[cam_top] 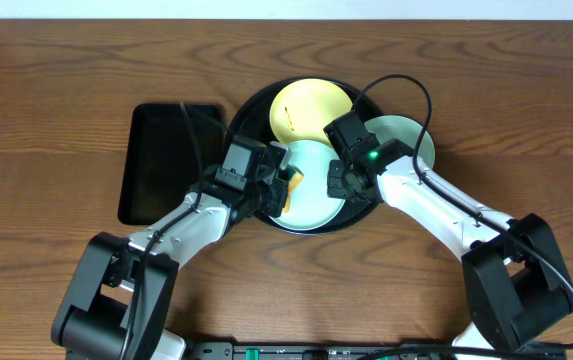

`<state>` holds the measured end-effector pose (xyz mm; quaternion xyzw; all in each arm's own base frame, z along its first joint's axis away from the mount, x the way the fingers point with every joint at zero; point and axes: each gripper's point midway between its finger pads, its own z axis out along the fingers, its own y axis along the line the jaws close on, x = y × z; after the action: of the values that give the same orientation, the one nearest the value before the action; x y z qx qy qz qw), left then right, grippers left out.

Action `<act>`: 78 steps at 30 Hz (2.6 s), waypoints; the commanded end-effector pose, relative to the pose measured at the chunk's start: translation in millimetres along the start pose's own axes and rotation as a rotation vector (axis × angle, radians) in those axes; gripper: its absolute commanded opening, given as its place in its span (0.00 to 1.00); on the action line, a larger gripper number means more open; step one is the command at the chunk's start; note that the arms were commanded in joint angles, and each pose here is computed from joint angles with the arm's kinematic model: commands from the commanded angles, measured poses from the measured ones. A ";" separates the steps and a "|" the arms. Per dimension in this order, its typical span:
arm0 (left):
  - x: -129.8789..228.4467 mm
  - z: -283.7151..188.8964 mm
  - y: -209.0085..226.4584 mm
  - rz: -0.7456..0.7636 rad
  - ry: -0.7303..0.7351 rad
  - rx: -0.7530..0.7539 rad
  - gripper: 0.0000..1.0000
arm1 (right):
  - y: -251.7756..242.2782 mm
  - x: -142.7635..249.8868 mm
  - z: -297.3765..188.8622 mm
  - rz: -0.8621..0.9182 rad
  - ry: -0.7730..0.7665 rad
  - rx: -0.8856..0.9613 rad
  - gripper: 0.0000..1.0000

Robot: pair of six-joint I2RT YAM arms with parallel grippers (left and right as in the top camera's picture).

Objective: Clean dirty plates on tray and stack at the side
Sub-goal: 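Scrub the held light-blue plate with the sponge in the left gripper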

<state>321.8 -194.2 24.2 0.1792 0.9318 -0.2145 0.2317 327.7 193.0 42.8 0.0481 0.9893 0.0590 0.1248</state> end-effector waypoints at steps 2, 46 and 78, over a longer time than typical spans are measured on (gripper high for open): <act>9.9 4.1 1.3 0.005 0.016 0.004 0.07 | 2.1 4.3 3.5 0.002 0.007 0.006 0.01; -26.9 17.7 31.9 0.038 -0.150 -0.140 0.09 | 3.1 4.5 3.5 0.002 0.009 0.001 0.01; -79.0 17.8 30.2 0.096 -0.381 -0.137 0.08 | 7.3 5.8 3.5 0.002 0.019 -0.022 0.01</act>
<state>402.0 -198.0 40.9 0.1603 0.8786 -0.1774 0.4133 329.8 195.7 43.7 0.0522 0.9882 0.0661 0.1280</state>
